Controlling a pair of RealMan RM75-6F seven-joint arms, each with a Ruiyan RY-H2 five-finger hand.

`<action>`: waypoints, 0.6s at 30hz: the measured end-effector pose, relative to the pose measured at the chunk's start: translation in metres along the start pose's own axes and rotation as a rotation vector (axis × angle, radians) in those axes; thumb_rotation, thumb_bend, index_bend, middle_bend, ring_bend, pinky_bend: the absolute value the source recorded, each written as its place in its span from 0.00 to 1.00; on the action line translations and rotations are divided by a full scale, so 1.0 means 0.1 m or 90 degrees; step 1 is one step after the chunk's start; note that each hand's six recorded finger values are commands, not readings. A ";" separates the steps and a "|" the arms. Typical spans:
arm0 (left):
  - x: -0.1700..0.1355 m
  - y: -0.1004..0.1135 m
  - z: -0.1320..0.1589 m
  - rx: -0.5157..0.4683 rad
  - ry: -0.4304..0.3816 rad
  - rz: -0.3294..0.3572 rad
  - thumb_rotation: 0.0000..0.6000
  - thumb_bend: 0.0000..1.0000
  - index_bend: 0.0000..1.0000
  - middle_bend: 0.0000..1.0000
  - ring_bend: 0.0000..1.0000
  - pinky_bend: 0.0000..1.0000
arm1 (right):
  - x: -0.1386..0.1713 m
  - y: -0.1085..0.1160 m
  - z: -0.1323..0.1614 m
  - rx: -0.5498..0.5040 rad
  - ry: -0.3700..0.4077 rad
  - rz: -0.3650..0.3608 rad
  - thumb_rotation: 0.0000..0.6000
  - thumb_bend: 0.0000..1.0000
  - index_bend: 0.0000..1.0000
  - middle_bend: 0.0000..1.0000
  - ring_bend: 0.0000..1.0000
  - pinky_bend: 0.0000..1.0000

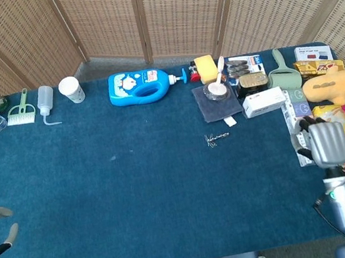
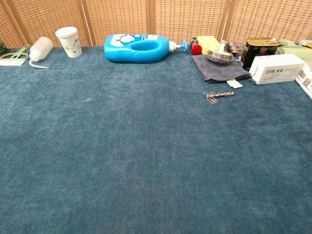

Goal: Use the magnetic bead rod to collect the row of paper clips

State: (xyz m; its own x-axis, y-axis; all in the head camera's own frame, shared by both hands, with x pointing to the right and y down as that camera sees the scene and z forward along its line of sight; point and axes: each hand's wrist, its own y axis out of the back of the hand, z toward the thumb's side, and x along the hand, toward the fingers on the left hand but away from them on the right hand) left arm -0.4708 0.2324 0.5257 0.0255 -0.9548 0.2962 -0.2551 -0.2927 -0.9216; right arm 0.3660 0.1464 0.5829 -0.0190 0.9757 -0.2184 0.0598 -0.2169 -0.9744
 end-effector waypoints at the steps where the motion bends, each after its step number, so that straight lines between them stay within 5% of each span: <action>1: -0.02 0.00 -0.02 0.000 0.007 0.002 0.96 0.30 0.45 0.49 0.46 0.70 | 0.07 -0.01 -0.05 0.006 -0.005 0.006 0.99 0.45 0.68 0.60 0.57 0.83; 8: -0.10 -0.08 -0.08 0.036 0.034 -0.025 0.96 0.30 0.43 0.49 0.44 0.70 | 0.53 -0.05 -0.35 0.039 -0.040 0.047 0.99 0.45 0.67 0.60 0.58 0.83; 18: -0.07 -0.08 0.01 0.046 0.036 -0.045 0.96 0.30 0.41 0.47 0.44 0.67 | 0.60 -0.06 -0.42 0.036 -0.047 0.071 0.99 0.45 0.66 0.60 0.58 0.83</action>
State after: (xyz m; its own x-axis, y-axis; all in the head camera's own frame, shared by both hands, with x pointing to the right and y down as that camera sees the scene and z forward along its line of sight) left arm -0.4681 0.2414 0.5306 -0.0137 -0.9276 0.3733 -0.1844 -0.3646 -0.9127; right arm 0.4063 0.2073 0.5781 -0.0890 0.9409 -0.3269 0.0100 -0.3273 -0.9449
